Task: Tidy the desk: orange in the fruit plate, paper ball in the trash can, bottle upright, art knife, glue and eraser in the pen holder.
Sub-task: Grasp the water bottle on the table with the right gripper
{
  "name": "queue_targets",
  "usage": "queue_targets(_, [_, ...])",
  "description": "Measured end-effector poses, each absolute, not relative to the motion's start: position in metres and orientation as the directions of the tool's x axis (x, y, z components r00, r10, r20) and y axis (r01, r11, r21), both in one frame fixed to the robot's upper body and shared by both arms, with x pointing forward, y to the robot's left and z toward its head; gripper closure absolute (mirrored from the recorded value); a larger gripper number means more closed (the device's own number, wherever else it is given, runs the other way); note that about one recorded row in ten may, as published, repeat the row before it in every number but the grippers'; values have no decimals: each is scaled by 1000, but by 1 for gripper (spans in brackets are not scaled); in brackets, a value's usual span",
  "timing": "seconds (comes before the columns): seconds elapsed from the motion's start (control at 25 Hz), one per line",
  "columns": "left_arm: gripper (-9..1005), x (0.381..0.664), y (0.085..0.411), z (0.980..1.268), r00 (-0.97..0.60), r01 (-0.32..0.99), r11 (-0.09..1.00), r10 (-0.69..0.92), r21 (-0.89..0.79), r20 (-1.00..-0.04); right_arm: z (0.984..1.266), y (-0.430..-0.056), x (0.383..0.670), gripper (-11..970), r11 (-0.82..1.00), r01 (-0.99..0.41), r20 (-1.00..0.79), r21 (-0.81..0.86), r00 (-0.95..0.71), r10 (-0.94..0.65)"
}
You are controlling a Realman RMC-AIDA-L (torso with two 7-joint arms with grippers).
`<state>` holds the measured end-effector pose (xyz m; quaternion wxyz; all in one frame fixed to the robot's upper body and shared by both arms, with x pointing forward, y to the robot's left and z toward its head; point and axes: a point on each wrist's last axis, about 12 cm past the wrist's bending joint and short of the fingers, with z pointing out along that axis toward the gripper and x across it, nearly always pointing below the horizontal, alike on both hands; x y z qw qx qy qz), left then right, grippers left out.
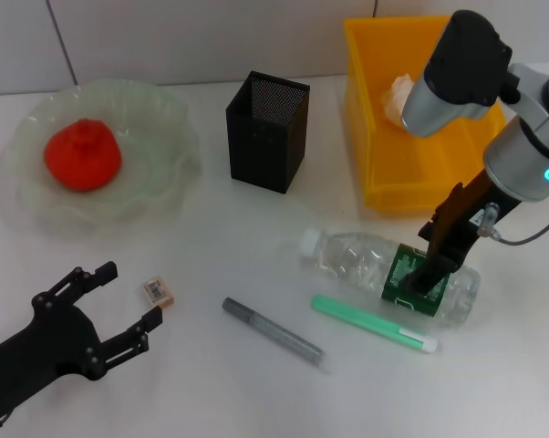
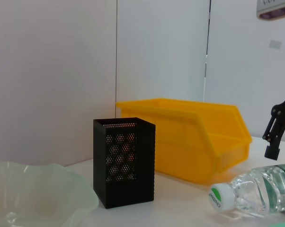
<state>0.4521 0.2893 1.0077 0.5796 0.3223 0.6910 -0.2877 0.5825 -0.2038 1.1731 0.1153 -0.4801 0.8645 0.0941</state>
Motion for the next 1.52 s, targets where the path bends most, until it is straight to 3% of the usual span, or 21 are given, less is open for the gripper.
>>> queue_targets(0.72, [143,452,289,1008,-120,779,627,112,-24,-986,1138,-185,595,115,516,-852,-222,82,-521,-824])
queue_targets(1.52, [145,453,289,1008,-116,783,622,113,-21,-987,1130,-185,593,158,526,-844,-214,101,-535,-817])
